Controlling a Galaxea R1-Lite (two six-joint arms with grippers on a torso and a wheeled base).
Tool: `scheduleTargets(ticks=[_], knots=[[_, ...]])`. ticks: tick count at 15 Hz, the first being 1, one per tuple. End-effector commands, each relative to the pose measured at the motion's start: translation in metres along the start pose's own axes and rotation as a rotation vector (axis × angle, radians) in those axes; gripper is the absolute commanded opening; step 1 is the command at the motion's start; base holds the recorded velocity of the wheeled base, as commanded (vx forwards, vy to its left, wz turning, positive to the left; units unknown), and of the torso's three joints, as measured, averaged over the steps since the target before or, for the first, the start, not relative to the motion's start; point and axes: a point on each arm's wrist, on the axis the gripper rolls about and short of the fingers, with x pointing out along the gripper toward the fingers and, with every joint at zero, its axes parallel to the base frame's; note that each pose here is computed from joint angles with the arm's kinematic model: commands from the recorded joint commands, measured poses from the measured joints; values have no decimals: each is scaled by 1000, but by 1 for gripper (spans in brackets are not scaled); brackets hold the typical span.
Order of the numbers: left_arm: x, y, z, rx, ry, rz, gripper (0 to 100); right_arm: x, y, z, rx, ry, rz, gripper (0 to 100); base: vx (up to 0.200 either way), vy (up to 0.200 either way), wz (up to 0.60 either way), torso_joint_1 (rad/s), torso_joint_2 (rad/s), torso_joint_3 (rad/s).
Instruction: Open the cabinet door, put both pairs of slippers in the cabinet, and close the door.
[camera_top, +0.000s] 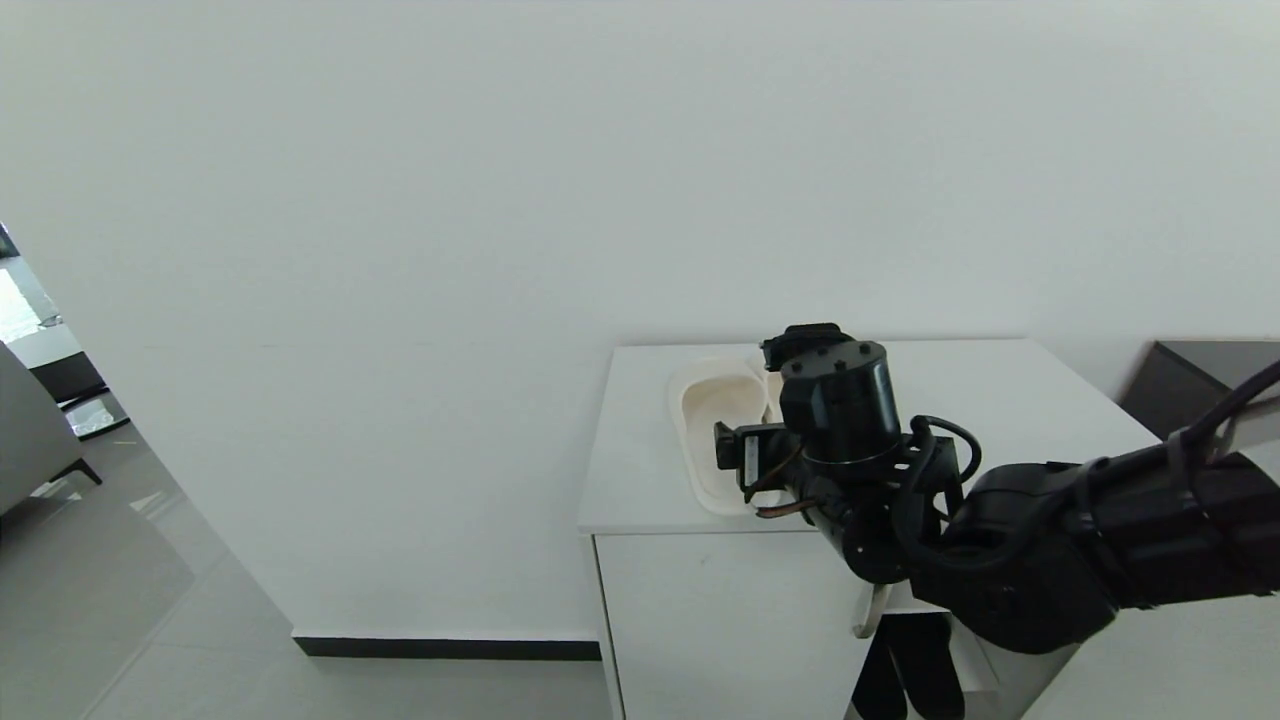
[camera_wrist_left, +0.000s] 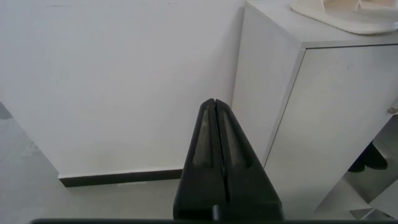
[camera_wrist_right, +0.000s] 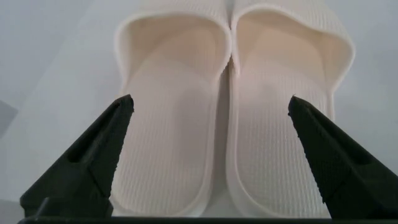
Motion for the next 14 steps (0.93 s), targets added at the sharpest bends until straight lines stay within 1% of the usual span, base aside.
scheduleTargets(ticks=[1, 8, 12, 14], knots=[[0, 0, 0, 0, 1, 0, 0, 10, 2, -3, -2, 4, -10, 100, 0, 0, 0, 0, 0, 0], [0, 0, 0, 0, 1, 0, 0, 46, 5, 1, 14, -26, -43, 100, 0, 0, 0, 0, 0, 0], [0, 0, 0, -2, 1, 0, 0, 62, 7, -1, 9, -30, -51, 100, 0, 0, 0, 0, 0, 0], [0, 0, 0, 0, 1, 1, 0, 67, 6, 3, 19, -43, -57, 100, 0, 0, 0, 0, 0, 0]])
